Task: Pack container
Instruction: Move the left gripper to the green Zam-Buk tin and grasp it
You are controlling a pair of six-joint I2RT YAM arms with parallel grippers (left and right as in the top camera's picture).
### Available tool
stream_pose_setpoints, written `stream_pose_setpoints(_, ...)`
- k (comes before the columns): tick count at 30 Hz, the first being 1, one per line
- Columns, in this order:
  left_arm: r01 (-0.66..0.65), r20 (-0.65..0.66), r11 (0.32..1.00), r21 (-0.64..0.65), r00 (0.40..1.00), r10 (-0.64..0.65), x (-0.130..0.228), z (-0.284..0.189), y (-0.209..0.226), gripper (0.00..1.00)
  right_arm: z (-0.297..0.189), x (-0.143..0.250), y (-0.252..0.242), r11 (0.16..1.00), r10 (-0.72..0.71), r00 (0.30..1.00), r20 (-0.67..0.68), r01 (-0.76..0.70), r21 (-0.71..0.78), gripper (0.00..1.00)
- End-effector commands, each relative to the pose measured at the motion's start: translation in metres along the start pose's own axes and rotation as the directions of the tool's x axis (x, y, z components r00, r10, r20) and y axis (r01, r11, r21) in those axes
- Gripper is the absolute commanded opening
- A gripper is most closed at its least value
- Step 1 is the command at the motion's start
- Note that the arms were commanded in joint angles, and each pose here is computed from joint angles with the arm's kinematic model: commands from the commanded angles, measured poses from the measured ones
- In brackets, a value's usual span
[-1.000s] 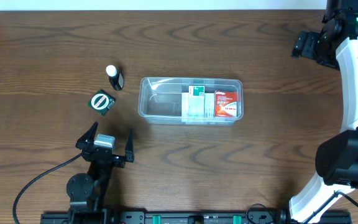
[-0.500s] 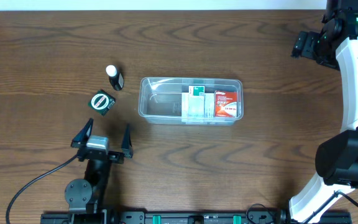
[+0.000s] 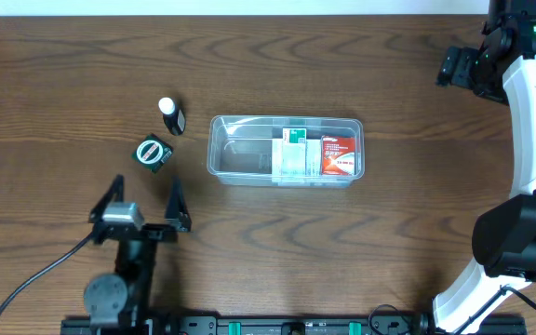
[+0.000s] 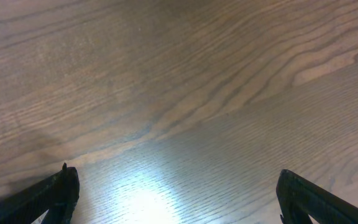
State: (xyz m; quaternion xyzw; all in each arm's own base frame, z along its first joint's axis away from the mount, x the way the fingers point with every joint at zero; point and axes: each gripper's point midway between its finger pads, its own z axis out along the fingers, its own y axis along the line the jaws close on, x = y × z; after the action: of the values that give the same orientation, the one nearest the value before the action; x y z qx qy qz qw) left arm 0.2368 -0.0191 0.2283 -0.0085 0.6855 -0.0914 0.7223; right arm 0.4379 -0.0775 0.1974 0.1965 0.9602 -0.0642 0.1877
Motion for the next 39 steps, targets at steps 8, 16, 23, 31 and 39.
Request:
stream_pose_setpoints(8,0.099,-0.079,0.994,0.039,0.992,-0.096,0.019,0.000,-0.007,0.98,-0.003,0.000,-0.004,1.000,0.008,1.000,0.007,-0.008,0.013,0.99)
stream_pose_setpoints(16,0.104,-0.205,0.990,-0.094,0.971,-0.122,-0.018,0.004,0.011,0.98,-0.003,0.000,-0.004,1.000,0.008,1.000,0.007,-0.009,0.013,0.99)
stream_pose_setpoints(23,0.112,-0.464,0.961,-0.253,0.858,-0.222,-0.033,0.038,0.044,0.98,-0.003,0.000,-0.004,1.000,0.008,1.000,0.007,-0.008,0.013,0.99)
stream_pose_setpoints(31,0.054,-0.807,0.991,-0.121,0.576,-0.130,0.013,0.055,0.041,0.98,-0.003,0.000,-0.004,1.000,0.008,1.000,0.007,-0.009,0.013,0.99)
stream_pose_setpoints(39,0.081,-0.889,0.985,-0.150,0.424,-0.171,0.060,0.064,0.051,0.98,-0.003,0.000,-0.004,1.000,0.009,1.000,0.008,-0.009,0.013,0.99)
